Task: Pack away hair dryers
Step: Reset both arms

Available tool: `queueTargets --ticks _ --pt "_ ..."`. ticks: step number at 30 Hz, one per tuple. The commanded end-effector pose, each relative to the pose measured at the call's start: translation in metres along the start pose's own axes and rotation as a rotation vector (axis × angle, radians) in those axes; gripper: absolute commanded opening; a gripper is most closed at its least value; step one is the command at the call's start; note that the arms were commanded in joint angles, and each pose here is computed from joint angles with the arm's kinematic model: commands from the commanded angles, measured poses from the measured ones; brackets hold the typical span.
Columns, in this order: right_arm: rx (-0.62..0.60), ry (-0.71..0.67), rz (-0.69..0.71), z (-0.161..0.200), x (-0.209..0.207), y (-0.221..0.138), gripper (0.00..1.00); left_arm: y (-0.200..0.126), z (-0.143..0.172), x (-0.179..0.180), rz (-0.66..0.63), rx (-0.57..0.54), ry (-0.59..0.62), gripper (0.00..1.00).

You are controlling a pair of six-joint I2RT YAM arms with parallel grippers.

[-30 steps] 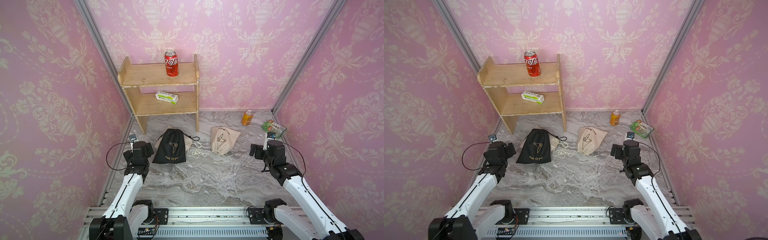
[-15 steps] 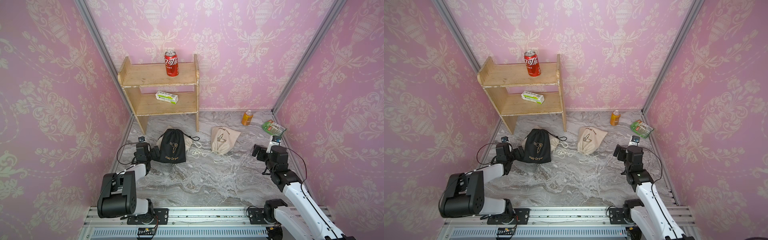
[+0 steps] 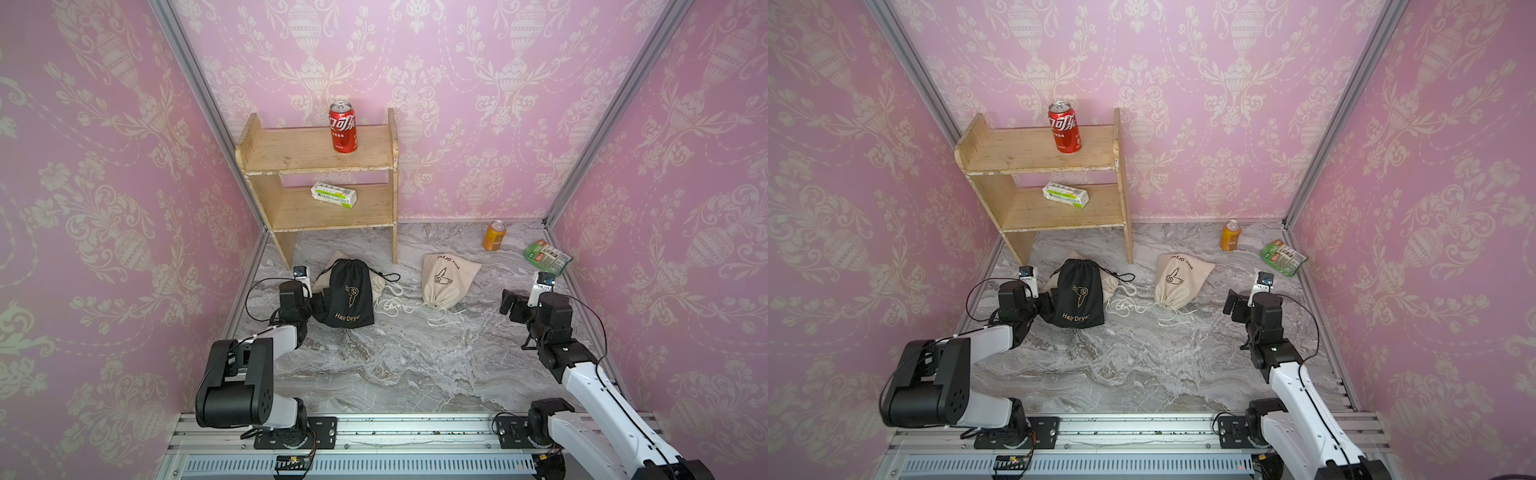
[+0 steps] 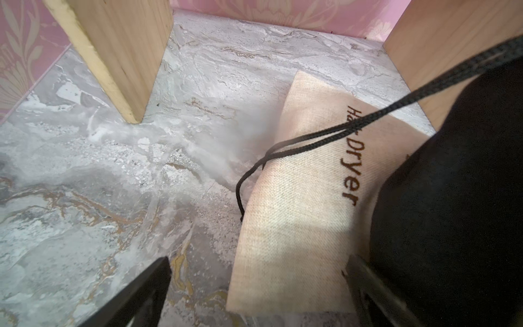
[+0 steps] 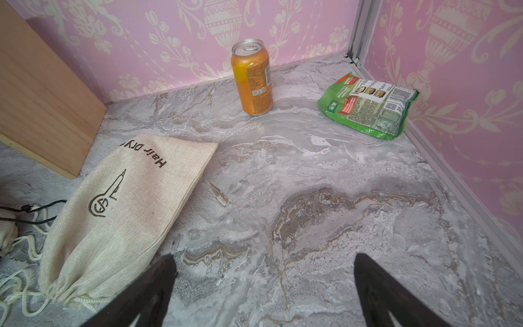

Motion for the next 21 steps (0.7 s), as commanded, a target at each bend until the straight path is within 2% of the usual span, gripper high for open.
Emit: queueTargets --ticks 1,6,9,13,17,21 --pt "-0.050 -0.055 -0.015 0.001 0.001 0.005 1.00 0.001 -0.004 0.001 -0.014 -0.055 0.081 0.99" --pt "-0.092 -0.094 -0.003 0.005 0.003 0.015 1.00 0.003 -0.011 0.012 -0.032 -0.114 0.050 0.99" --pt "-0.092 -0.126 0.008 0.004 0.004 0.026 0.99 0.004 -0.013 0.019 -0.036 -0.152 -0.018 0.99" --pt "-0.074 -0.153 -0.014 0.007 0.008 0.044 0.98 0.009 -0.001 0.019 0.025 -0.209 0.004 0.99" --pt "-0.045 -0.174 -0.050 0.010 0.014 0.063 0.97 0.010 0.000 0.018 0.005 -0.205 0.016 0.99" --pt "-0.059 -0.199 -0.064 0.007 0.018 0.077 1.00 0.010 0.010 0.022 -0.055 -0.251 0.012 0.99"
Point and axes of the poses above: each gripper's point midway between its finger pads, its own y axis out along the fingers, its own x axis along the line the jaws close on, z = x × y, the point moved 9 cm from there along -y, back along the fingers, and after that the axes turned 13 degrees about -y, right-handed, at the moved point
